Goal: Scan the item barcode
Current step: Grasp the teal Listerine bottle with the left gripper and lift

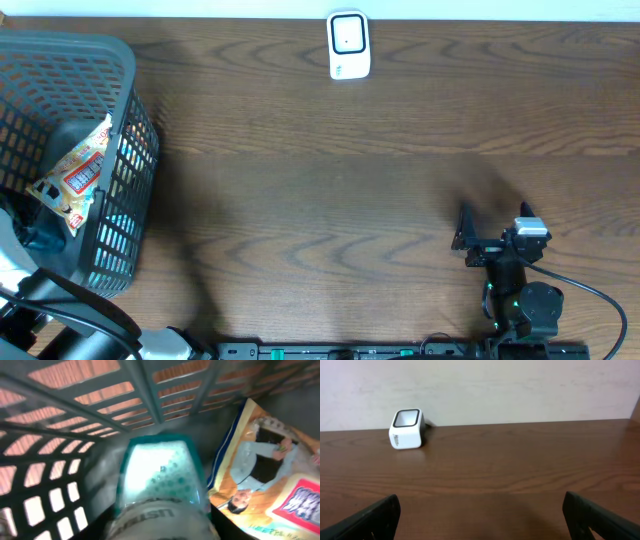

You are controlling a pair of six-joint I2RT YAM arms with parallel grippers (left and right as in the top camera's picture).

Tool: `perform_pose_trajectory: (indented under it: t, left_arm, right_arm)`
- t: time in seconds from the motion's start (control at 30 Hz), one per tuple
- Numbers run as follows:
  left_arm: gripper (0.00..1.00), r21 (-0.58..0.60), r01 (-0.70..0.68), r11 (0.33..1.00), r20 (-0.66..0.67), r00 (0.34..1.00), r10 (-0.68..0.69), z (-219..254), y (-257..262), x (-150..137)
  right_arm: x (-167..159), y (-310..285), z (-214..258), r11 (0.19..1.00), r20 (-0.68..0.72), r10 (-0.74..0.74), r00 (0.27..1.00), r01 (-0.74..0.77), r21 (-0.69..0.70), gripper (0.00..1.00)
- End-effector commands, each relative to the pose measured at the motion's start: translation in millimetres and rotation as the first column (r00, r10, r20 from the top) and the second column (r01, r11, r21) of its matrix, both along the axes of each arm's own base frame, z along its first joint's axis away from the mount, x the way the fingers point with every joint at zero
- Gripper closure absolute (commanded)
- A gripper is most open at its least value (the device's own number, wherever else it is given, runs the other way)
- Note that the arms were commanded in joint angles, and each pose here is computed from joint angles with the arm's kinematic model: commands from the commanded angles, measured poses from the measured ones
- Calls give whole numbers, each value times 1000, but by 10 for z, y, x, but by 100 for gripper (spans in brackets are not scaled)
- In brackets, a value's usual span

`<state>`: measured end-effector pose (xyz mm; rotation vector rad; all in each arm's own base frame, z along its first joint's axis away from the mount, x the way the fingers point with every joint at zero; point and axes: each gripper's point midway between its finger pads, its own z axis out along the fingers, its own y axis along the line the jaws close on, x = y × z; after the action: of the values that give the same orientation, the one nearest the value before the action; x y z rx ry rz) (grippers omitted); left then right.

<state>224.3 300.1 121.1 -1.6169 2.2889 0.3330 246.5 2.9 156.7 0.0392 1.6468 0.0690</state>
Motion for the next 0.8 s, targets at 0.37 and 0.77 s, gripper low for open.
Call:
perform_pose_trajectory:
  t: [0.37, 0.77]
  left_arm:
    - [78, -4, 19, 1000, 52, 998, -19, 86, -44, 57]
    - [77, 115, -35, 993, 388, 921, -13, 1172, -294, 160]
  right_arm:
    - [-2, 30, -8, 1000, -2, 13, 1000, -13, -12, 1]
    - [-2, 30, -8, 1000, -2, 13, 1000, -13, -12, 1]
